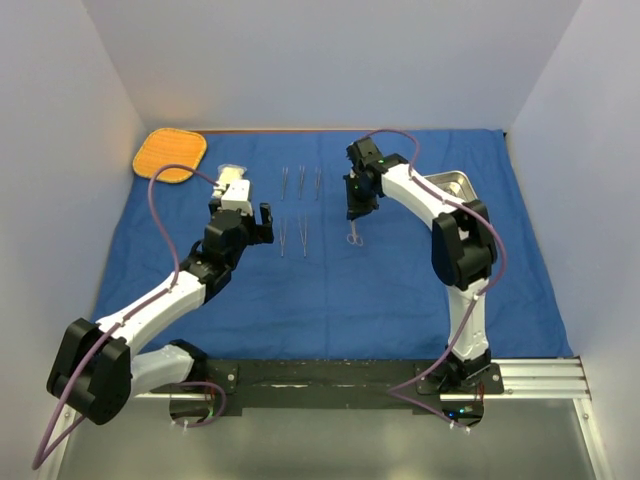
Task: Open and lay out the surgical kit
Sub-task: Place the medical item in the surgical kit.
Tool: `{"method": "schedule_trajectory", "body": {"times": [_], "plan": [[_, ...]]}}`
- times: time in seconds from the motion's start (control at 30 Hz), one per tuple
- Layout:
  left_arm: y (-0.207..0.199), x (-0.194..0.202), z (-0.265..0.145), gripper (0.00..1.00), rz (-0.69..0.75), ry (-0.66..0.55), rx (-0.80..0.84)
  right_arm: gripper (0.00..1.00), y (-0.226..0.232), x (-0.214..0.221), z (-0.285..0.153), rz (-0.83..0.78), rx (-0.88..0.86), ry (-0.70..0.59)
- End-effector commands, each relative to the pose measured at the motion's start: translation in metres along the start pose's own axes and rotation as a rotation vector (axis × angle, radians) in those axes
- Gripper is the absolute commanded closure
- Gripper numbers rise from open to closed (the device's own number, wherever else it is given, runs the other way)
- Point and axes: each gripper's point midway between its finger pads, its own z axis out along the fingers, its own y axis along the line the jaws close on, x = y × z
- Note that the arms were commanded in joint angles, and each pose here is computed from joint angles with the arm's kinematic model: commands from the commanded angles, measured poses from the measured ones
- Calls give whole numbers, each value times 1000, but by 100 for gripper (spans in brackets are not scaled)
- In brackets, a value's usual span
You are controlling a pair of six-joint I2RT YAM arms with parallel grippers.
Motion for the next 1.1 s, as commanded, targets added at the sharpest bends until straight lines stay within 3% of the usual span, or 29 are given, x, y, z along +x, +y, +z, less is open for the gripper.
{"method": "schedule_trajectory", "body": {"times": [0.0,0.53,1.07], "plan": [[11,-18,-3,11,-15,-29,-62,100,-5,-6,-6,-60,81,1],[9,-13,-1,12,-9,-14,-49,100,-19,14,29,-40,194,60],[2,-8,0,12,-8,0,-12,77,-13,24,47,25,160,86]]}}
